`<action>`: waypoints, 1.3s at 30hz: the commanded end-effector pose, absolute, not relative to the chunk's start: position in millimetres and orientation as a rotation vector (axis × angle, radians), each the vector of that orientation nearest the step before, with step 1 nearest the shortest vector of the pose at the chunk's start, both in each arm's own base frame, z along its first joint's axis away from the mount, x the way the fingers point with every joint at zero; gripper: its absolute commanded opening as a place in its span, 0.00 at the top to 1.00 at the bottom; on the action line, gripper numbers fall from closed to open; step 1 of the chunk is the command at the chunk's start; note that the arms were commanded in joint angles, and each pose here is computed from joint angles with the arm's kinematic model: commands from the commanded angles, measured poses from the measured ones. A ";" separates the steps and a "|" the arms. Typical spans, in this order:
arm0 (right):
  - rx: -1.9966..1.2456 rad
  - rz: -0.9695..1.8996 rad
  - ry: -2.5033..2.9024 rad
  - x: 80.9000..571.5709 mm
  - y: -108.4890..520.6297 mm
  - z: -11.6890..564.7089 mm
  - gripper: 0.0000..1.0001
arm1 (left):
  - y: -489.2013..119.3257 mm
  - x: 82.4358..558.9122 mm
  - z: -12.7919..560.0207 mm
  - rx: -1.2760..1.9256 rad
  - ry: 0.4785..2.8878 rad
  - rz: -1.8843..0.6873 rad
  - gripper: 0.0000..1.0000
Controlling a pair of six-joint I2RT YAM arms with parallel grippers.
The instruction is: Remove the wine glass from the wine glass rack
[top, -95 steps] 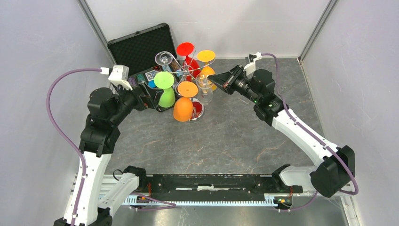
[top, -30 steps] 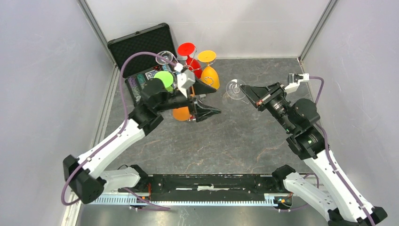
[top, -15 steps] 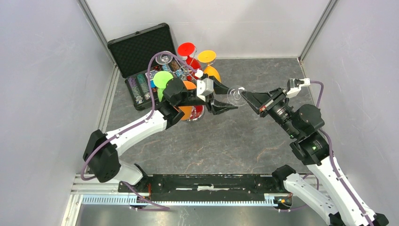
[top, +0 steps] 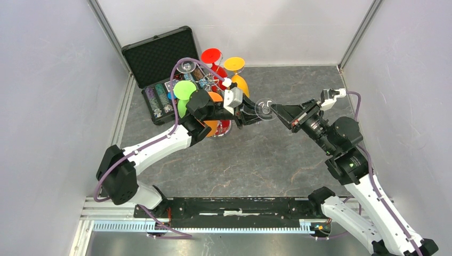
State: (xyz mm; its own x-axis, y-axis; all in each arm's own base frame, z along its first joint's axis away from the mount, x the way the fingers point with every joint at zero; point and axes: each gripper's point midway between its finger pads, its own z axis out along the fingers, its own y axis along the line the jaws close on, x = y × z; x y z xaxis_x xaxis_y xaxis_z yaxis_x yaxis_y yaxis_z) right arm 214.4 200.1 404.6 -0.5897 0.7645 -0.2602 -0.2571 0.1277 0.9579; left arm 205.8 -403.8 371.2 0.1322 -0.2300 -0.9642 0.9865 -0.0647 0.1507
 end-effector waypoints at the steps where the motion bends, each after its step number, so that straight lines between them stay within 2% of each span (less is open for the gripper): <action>1: 0.415 1.691 1.481 200.7 202.2 437.9 1.00 | -403.3 194.0 390.2 1.160 0.883 -1.294 0.98; 4: 0.403 1.686 1.469 200.2 201.6 439.6 1.00 | -402.4 191.9 392.4 1.149 0.886 -1.296 0.98; 5: 0.389 1.673 1.459 200.8 200.9 441.2 0.95 | -401.7 191.0 394.5 1.142 0.882 -1.294 0.98; 6: 0.373 1.655 1.456 201.6 200.9 441.8 0.82 | -401.0 191.6 396.6 1.131 0.883 -1.288 0.98; 8: 0.337 1.626 1.457 203.5 202.3 442.4 0.50 | -399.1 193.8 401.5 1.102 0.883 -1.276 0.98; 10: 0.321 1.602 1.464 206.6 203.7 439.2 0.31 | -396.5 194.8 407.6 1.065 0.880 -1.277 0.98; 16: 0.322 1.558 1.449 212.6 200.7 424.4 0.10 | -389.0 200.8 426.8 0.904 0.889 -1.318 0.98; 21: 0.334 1.407 1.355 210.9 173.6 430.2 0.02 | -375.3 226.6 440.5 0.663 0.954 -1.289 0.98; 26: 0.350 1.224 1.251 202.1 136.7 426.5 0.02 | -361.0 247.2 460.1 0.438 1.005 -1.303 0.98; 31: 0.317 1.102 1.203 192.6 116.7 420.9 0.02 | -339.7 275.2 472.8 0.094 1.169 -1.352 0.98; 35: 0.246 1.104 1.230 186.8 124.0 414.3 0.02 | -319.6 272.2 489.5 -0.094 1.114 -1.469 0.98; 39: 0.163 1.232 1.229 175.4 144.4 410.2 0.02 | -305.6 272.4 497.3 -0.256 1.104 -1.568 0.98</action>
State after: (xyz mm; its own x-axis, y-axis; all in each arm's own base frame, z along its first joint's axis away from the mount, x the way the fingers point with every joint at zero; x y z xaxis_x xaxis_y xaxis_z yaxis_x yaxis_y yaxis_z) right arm 185.4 127.7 415.2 -0.1112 0.7997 -0.5900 -0.5442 0.4478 0.7095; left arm 278.3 -341.0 448.4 -0.2912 -0.7022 -0.6497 0.7274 0.2785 -0.6271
